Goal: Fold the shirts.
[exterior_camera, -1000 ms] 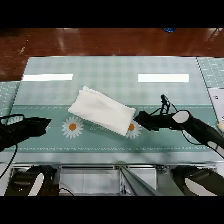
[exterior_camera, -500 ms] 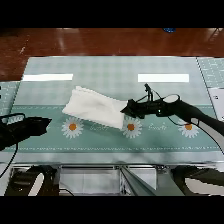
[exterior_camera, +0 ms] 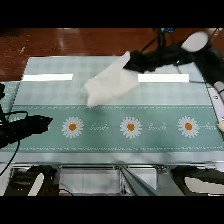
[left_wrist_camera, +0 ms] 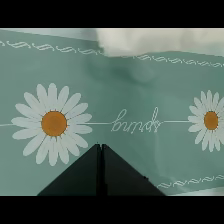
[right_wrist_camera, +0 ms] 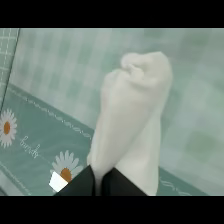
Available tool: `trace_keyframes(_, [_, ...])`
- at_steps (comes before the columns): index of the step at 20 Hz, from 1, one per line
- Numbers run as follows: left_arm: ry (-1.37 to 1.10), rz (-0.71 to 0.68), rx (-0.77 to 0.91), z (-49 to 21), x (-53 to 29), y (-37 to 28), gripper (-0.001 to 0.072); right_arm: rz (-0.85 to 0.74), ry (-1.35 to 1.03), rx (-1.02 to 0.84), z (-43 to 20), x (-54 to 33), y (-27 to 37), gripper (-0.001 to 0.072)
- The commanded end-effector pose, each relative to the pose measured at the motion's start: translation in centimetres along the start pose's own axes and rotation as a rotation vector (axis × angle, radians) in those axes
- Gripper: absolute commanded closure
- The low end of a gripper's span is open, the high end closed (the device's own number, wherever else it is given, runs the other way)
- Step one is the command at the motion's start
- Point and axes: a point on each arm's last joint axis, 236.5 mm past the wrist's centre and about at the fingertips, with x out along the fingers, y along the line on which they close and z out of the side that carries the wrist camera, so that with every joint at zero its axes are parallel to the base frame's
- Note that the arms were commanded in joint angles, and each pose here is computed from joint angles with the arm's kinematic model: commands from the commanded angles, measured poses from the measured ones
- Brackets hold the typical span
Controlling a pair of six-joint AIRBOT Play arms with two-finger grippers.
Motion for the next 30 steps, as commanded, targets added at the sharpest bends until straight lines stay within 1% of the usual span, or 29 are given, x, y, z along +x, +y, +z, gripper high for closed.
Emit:
trace_keyframes(1, [-0.006, -0.003, -0.002, 0.2, 0.1, 0.0, 0.0686, -0.106, -0.104, 0.005, 4.8, -7.7, -1.0, 0.0693])
trace_keyframes(4, [-0.006, -0.003, -0.002, 0.2, 0.1, 0.0, 0.0686, -0.152, -0.150, 0.095, 6.1, -13.4, -3.9, 0.0693])
trace_keyframes(7, [-0.006, -0.003, -0.002, 0.2, 0.1, 0.0, 0.0686, -0.205, -0.205, 0.205, 5.8, -19.0, -6.9, 0.0693])
trace_keyframes(11, [-0.005, -0.011, -0.006, 0.2, 0.1, -0.2, 0.0686, -0.302, -0.255, 0.380, 3.5, -25.6, -10.5, 0.0693])
trace_keyframes(13, [-0.005, -0.014, -0.007, 0.2, 0.1, -0.3, 0.0686, -0.394, -0.237, 0.452, 1.1, -28.0, -12.3, 0.0693])
trace_keyframes(16, [-0.005, -0.013, -0.006, 0.2, 0.1, -0.3, 0.0686, -0.566, -0.153, 0.583, -4.5, -30.4, -15.6, 0.0693])
trace_keyframes(19, [-0.005, -0.013, -0.006, 0.2, 0.1, -0.3, 0.0686, -0.666, -0.131, 0.716, -10.3, -32.0, -18.1, 0.0693])
trace_keyframes(24, [-0.005, -0.014, -0.006, 0.2, 0.1, -0.3, 0.0686, -0.898, 0.001, 1.008, -24.5, -33.5, -22.4, 0.0693])
trace_keyframes(27, [-0.001, -0.029, -0.012, 0.1, 0.1, -0.7, 0.0687, -1.028, 0.069, 1.110, -32.1, -33.5, -23.8, 0.0690])
trace_keyframes(28, [0.000, -0.034, -0.012, 0.1, 0.1, -0.8, 0.0687, -1.078, 0.096, 1.129, -34.2, -33.6, -24.3, 0.0586])
trace_keyframes(29, [0.000, -0.034, -0.012, 0.1, 0.1, -0.8, 0.0686, -1.107, 0.134, 1.145, -35.7, -33.5, -24.5, 0.0382])
trace_keyframes(30, [0.002, -0.033, -0.011, 0.1, 0.2, -0.7, 0.0686, -1.097, 0.156, 1.152, -36.3, -33.0, -24.6, 0.0298])
